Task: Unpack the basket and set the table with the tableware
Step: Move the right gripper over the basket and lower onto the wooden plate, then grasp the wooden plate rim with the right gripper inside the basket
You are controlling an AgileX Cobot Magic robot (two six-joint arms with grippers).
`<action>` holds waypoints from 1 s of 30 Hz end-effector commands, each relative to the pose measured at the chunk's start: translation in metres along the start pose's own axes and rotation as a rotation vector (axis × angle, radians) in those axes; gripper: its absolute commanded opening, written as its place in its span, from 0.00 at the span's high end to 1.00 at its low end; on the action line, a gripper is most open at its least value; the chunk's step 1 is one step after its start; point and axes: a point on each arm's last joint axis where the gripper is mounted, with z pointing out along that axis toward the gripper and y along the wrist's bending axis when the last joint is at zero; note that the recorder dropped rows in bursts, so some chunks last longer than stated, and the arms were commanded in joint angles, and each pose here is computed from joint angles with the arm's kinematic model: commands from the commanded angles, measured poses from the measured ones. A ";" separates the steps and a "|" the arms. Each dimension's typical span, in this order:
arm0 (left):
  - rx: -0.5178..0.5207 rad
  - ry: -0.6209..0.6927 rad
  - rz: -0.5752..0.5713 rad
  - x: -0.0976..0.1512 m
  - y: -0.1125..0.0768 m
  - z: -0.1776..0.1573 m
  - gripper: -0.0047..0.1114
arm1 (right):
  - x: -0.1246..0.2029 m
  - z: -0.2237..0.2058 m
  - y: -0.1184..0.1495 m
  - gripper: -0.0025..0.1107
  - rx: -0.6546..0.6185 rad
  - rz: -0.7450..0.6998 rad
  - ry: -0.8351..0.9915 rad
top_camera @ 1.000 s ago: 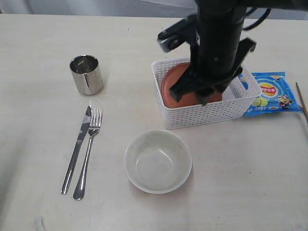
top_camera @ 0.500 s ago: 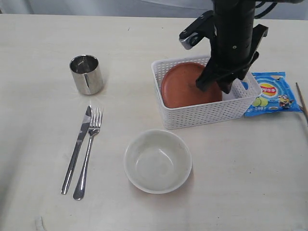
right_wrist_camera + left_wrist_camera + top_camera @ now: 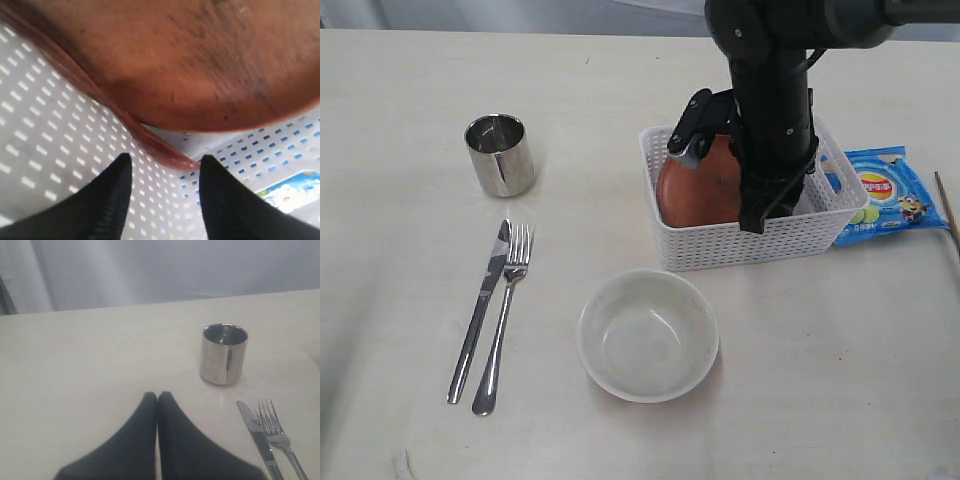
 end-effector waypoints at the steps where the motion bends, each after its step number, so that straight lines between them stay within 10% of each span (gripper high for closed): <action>1: 0.006 -0.008 -0.003 0.000 0.000 0.000 0.96 | -0.004 0.007 -0.001 0.60 -0.005 0.065 0.015; 25: 0.006 -0.008 -0.003 0.000 0.000 0.000 0.96 | -0.055 0.011 -0.061 0.60 0.025 0.881 -0.307; 30: 0.006 -0.008 -0.003 0.000 0.000 0.000 0.96 | -0.045 0.003 -0.070 0.60 -0.136 0.668 -0.299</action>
